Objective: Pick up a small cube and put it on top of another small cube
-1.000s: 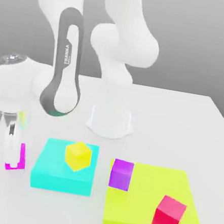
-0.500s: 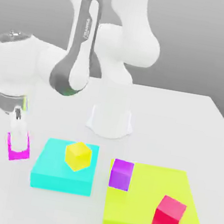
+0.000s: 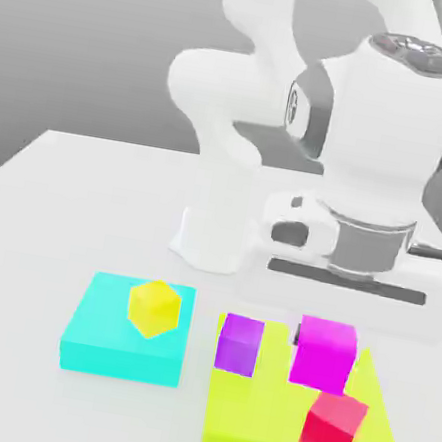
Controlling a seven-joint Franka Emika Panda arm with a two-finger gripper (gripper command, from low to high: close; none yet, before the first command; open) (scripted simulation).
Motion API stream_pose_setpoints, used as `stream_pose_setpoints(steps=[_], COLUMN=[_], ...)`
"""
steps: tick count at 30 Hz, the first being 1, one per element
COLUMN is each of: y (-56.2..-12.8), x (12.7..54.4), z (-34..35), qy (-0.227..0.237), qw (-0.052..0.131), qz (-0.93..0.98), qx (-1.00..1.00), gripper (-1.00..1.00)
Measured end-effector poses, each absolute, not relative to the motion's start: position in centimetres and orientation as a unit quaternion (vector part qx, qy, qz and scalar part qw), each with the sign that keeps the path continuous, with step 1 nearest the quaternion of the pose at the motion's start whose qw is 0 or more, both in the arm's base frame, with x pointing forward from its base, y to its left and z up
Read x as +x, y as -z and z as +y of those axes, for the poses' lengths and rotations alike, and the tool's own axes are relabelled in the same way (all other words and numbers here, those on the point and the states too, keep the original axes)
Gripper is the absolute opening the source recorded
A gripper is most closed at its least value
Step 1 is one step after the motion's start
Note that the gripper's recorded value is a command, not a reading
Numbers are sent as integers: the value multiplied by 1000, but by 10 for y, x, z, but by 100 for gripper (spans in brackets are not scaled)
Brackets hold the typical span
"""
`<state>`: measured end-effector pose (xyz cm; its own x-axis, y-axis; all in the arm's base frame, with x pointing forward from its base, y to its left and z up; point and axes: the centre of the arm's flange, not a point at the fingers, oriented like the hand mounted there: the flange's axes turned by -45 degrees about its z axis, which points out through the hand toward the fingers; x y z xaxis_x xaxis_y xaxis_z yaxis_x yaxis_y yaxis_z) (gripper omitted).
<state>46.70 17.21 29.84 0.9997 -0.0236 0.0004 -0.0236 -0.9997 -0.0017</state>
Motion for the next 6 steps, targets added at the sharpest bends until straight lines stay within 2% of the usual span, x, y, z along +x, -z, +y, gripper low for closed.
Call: stream_pose_setpoints(steps=[2, 3, 6], y=[-271, -261, -261], x=[472, 471, 471], z=[161, 161, 161], qy=[0, 0, 0], qw=[1, 1, 1], qz=[23, 23, 23], qx=[-1000, -1000, -1000], gripper=[-100, 100, 100])
